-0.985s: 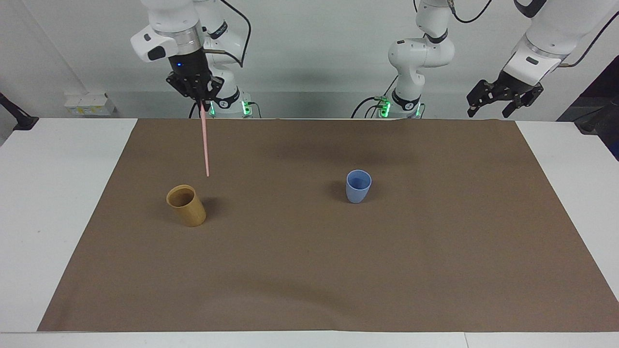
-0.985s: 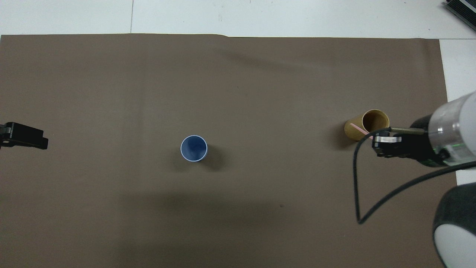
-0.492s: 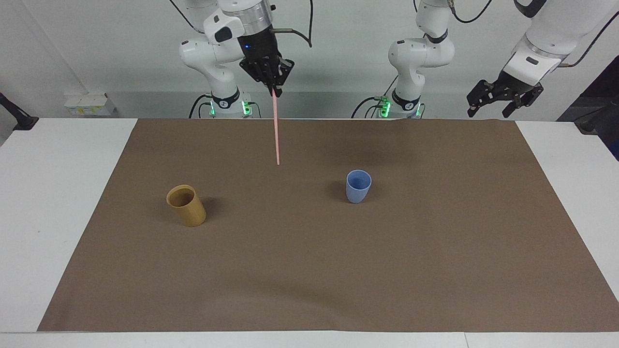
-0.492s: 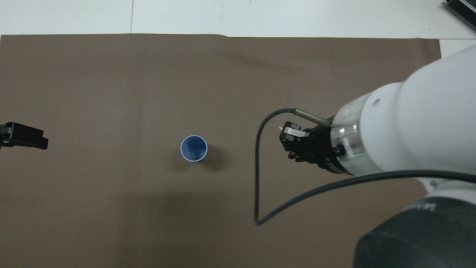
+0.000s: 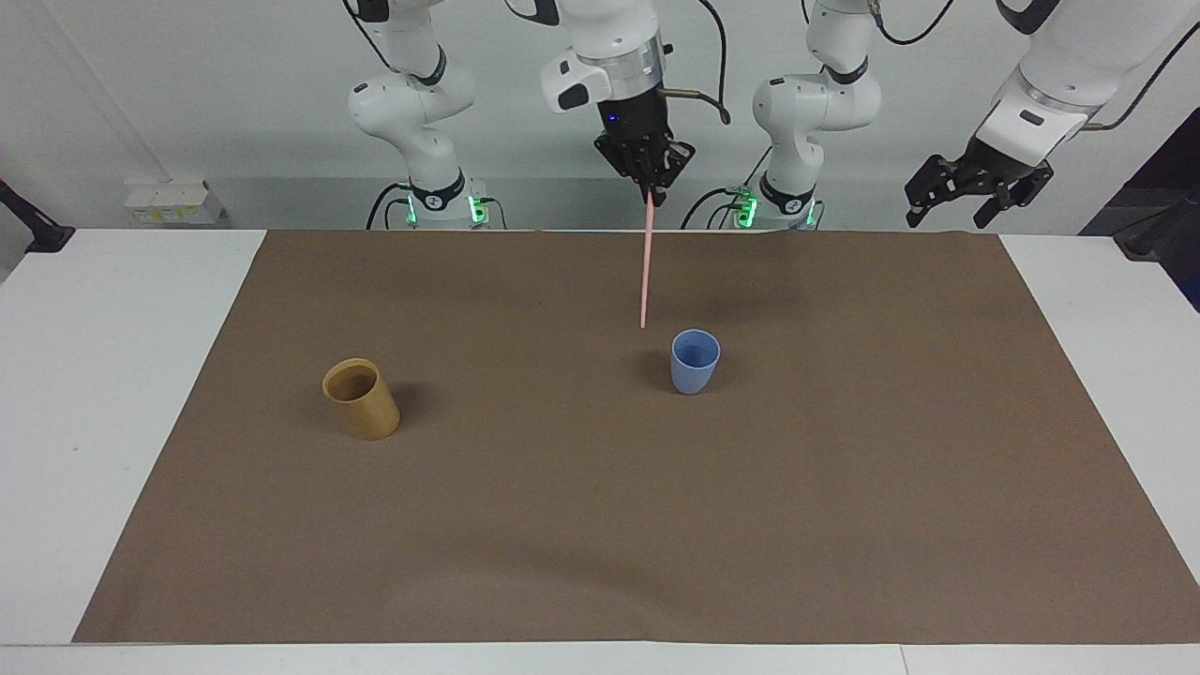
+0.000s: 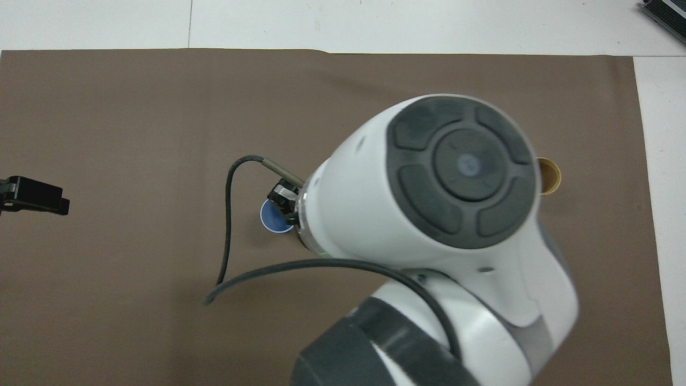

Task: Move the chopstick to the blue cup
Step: 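Carry the pink stick with the right gripper over the blue cup, then lower the pink stick into the blue cup with the right gripper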

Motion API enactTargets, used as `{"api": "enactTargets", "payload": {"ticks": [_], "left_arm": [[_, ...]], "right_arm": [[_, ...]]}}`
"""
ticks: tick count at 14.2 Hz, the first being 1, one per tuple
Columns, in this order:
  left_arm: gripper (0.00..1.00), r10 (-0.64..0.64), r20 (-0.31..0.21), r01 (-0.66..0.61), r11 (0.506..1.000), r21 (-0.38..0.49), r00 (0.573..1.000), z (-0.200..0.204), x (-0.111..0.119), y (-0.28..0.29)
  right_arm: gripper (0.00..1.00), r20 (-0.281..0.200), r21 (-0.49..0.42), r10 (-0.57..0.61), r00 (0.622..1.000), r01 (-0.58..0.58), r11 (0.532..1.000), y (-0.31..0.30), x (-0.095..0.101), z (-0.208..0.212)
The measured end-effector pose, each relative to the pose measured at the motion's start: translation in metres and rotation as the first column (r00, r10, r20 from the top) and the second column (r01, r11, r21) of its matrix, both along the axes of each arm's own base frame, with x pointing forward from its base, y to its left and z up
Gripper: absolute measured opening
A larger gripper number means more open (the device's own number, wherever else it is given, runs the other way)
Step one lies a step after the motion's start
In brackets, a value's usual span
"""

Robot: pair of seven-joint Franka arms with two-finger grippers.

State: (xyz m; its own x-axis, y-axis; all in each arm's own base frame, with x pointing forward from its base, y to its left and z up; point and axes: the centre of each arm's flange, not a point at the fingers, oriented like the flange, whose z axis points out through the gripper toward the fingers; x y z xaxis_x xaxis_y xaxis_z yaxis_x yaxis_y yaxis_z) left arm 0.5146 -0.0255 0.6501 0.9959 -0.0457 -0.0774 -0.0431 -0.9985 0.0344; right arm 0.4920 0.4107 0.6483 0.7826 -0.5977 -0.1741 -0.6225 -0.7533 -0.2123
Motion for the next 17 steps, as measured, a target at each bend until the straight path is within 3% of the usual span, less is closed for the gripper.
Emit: {"api": "enactTargets", "payload": {"ticks": [5,12,17], "left_arm": [[1.0,0.0,0.0,0.0,1.0,0.0,1.0,0.0,0.0,0.0],[1.0,0.0,0.0,0.0,1.0,0.0,1.0,0.0,0.0,0.0],[1.0,0.0,0.0,0.0,1.0,0.0,1.0,0.0,0.0,0.0]], "right_arm": [[0.1,-0.037,0.006,-0.05,0.998,0.05,0.999,0.05,-0.005,-0.034],[0.1,-0.03,0.015,-0.053,0.998,0.054,0.998,0.054,-0.002,-0.04],[0.1,-0.043,0.008,-0.041,0.998,0.041,0.999,0.074,-0.003,-0.075]]}}
